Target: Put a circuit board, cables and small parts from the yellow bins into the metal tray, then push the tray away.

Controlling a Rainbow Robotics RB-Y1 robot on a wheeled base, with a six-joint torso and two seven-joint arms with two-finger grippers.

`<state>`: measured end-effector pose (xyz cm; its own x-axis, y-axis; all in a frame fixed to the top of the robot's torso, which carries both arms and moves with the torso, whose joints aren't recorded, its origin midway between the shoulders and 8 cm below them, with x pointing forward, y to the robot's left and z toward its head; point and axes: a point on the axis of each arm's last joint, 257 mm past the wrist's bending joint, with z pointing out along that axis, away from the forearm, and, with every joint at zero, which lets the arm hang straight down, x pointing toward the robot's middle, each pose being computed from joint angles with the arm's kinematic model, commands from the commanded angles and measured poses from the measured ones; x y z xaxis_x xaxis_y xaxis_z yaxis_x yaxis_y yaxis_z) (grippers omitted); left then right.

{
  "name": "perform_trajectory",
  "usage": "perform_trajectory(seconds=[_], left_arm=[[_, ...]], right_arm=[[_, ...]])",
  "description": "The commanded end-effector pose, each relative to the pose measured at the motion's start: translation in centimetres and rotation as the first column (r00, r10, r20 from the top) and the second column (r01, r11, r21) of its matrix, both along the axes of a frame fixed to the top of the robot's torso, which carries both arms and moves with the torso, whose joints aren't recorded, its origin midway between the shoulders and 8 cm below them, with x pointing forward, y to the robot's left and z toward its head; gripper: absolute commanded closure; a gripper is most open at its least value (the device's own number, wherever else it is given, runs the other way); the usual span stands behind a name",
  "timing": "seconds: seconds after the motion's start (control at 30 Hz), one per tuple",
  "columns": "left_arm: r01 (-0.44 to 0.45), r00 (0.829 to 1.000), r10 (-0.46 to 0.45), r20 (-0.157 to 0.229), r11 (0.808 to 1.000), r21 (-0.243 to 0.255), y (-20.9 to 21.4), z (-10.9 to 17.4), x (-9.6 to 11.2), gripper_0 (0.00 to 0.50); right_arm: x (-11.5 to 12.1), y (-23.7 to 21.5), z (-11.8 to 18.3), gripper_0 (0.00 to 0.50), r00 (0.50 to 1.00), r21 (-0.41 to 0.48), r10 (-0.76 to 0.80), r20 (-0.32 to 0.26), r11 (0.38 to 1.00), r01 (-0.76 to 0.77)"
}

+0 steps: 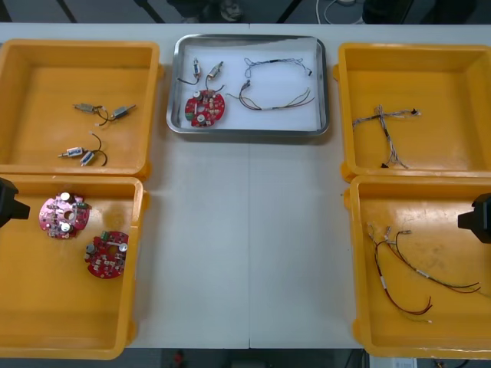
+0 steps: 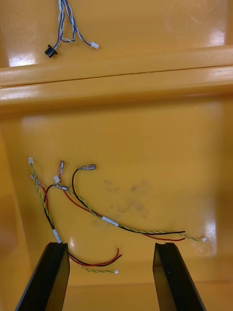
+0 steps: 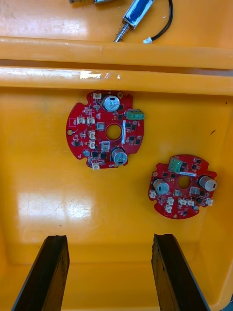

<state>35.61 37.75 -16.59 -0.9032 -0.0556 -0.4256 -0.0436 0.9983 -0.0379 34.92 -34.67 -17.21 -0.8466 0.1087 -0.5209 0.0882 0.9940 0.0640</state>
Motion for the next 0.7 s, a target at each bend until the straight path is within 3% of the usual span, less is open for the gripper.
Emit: perform_trajectory(seconds=[0.03,0.7], left_arm=[[0.086,0.996,-0.088,0.01,0.991,0.103,1.57,1.19,-0.47,0.0],[0.086,0.996,-0.088,0.01,0.991,0.103,1.57,1.19,-0.47,0.0]], right_arm=[[-0.48,-1.37,0.87,0.0,1.0,-0.045,0.002,0.012,0.999,-0.001],[-0.48,-1.37,0.87,0.0,1.0,-0.045,0.002,0.012,0.999,-0.001]])
